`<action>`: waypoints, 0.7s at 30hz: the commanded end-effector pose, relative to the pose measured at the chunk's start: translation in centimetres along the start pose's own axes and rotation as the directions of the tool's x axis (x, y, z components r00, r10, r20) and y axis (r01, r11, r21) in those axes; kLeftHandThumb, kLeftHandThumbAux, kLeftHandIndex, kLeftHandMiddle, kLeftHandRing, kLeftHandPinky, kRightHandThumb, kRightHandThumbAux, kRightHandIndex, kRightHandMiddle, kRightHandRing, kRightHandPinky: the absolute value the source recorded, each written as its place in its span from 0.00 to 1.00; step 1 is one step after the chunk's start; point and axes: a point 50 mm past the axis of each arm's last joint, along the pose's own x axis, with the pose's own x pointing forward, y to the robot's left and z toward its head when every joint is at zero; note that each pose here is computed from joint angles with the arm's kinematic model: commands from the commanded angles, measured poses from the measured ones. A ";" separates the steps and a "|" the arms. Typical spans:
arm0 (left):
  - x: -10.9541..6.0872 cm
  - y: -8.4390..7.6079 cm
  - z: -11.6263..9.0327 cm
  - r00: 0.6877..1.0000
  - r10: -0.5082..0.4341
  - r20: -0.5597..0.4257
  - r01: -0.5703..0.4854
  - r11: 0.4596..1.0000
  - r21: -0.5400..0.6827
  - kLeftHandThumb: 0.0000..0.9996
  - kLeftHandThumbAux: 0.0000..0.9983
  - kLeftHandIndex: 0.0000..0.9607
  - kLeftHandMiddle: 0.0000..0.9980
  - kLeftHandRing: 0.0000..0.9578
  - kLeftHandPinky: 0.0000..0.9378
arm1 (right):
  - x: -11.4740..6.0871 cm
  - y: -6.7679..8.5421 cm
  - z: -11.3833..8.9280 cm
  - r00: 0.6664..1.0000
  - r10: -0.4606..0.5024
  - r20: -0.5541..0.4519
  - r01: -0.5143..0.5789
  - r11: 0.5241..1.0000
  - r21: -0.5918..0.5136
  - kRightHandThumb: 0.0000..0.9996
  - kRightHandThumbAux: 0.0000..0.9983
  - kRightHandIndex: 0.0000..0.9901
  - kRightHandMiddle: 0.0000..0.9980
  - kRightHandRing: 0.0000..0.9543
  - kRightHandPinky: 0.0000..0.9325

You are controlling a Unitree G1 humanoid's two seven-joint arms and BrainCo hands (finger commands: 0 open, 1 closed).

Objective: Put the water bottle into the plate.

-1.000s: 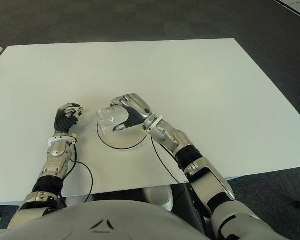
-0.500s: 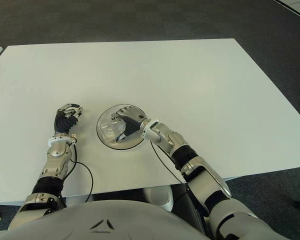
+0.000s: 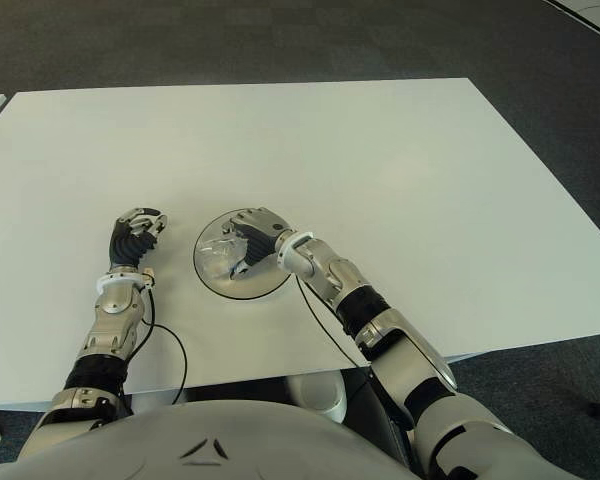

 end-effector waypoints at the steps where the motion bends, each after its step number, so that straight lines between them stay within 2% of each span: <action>1: -0.4 -0.1 -0.6 0.999 0.006 -0.035 -0.005 1.000 0.004 0.71 0.72 0.46 0.78 0.80 0.82 | -0.5 1.1 -0.4 0.994 0.102 -0.049 -0.103 0.995 -0.011 0.49 0.74 0.30 0.29 0.32 0.37; 4: -0.4 0.0 -0.6 0.999 0.008 -0.036 -0.007 1.000 0.004 0.71 0.72 0.46 0.78 0.80 0.82 | -0.5 1.0 -0.3 0.991 0.121 -0.058 -0.122 0.992 -0.013 0.34 0.75 0.19 0.18 0.20 0.26; 5: -0.4 0.0 -0.7 0.999 0.008 -0.036 -0.008 1.000 0.005 0.71 0.72 0.46 0.78 0.80 0.82 | -0.5 0.9 -0.2 0.990 0.129 -0.061 -0.130 0.991 -0.022 0.33 0.75 0.17 0.17 0.19 0.25; 7: -0.4 0.0 -0.7 0.999 0.007 -0.035 -0.007 1.000 0.007 0.71 0.72 0.46 0.78 0.80 0.82 | -0.6 0.8 0.0 0.989 0.136 -0.064 -0.139 0.990 -0.040 0.26 0.75 0.09 0.08 0.09 0.13; 10: -0.4 0.0 -0.7 0.999 0.007 -0.034 -0.007 1.000 0.009 0.71 0.72 0.46 0.78 0.80 0.82 | -0.7 0.7 0.1 0.989 0.135 -0.061 -0.138 0.989 -0.058 0.15 0.73 0.03 0.03 0.03 0.04; 14: -0.3 0.0 -0.7 0.999 0.007 -0.035 -0.006 1.000 0.013 0.71 0.72 0.46 0.79 0.80 0.83 | -0.9 0.7 0.3 0.994 0.097 -0.042 -0.100 0.993 -0.061 0.05 0.69 0.01 0.00 0.01 0.01; 21: -0.2 0.1 -0.8 0.999 0.007 -0.039 -0.006 1.000 0.016 0.71 0.72 0.46 0.79 0.80 0.83 | -1.2 0.4 0.8 1.000 -0.005 0.009 0.006 0.996 -0.091 0.00 0.61 0.00 0.00 0.00 0.00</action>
